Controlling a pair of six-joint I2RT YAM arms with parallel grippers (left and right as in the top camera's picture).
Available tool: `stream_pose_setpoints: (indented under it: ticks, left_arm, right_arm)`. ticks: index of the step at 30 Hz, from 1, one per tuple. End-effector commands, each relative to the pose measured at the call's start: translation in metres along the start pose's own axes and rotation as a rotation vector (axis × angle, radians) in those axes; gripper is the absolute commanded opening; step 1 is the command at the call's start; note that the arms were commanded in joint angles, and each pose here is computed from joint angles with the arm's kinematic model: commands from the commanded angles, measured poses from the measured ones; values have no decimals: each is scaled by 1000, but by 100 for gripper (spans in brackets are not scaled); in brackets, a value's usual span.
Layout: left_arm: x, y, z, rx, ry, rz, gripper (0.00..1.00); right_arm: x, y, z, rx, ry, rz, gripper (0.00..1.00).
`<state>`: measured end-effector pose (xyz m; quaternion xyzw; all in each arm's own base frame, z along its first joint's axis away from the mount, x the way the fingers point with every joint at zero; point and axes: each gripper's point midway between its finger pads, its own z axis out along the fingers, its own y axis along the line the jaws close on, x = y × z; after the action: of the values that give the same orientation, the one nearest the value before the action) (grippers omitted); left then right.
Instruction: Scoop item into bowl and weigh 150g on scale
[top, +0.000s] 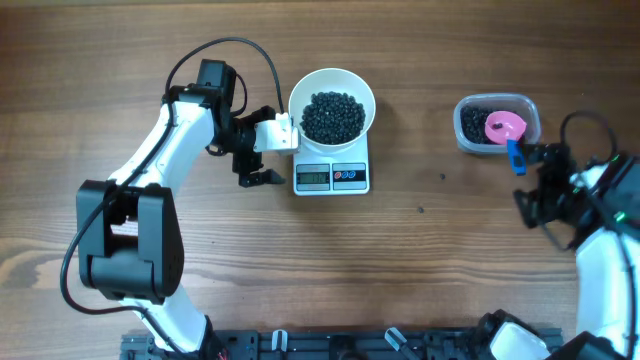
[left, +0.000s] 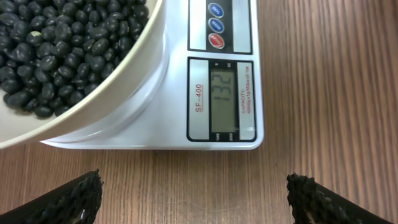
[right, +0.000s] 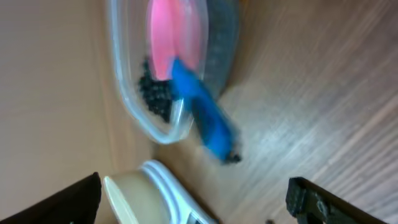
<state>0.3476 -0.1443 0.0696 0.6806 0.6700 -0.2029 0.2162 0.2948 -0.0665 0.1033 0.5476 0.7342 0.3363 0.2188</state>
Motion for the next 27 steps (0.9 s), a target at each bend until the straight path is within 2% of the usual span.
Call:
stream_pose_setpoints:
  ticks: [1, 5, 8, 14, 17, 18, 22, 25, 27]
  left_arm:
    - [2, -4, 4, 18, -16, -16, 100]
    - [2, -4, 4, 18, -16, -16, 100]
    - [2, -4, 4, 18, -16, -16, 99]
    - [2, -4, 4, 18, -16, -16, 100]
    - [2, -4, 4, 18, -16, -16, 100]
    - [2, -4, 4, 18, -16, -16, 100]
    - [2, -4, 4, 18, -16, -16, 100]
    - [2, -4, 4, 19, -16, -17, 100]
    - [2, -4, 4, 18, -16, -16, 100]
  right_arm:
    - [16, -20, 11, -28, 36, 106, 98]
    - [0, -11, 14, -79, -23, 118, 98]
    - [-8, 5, 12, -148, -34, 196, 96]
    - [-18, 0, 10, -138, -74, 284, 82]
    - [-22, -5, 10, -119, -102, 286, 61]
    - [-22, -5, 10, -119, -102, 283, 59]
    - [-25, -11, 10, -89, -131, 295, 57]
    - [-26, -24, 11, -33, -157, 294, 47]
    - [-26, -24, 11, -31, -157, 257, 47]
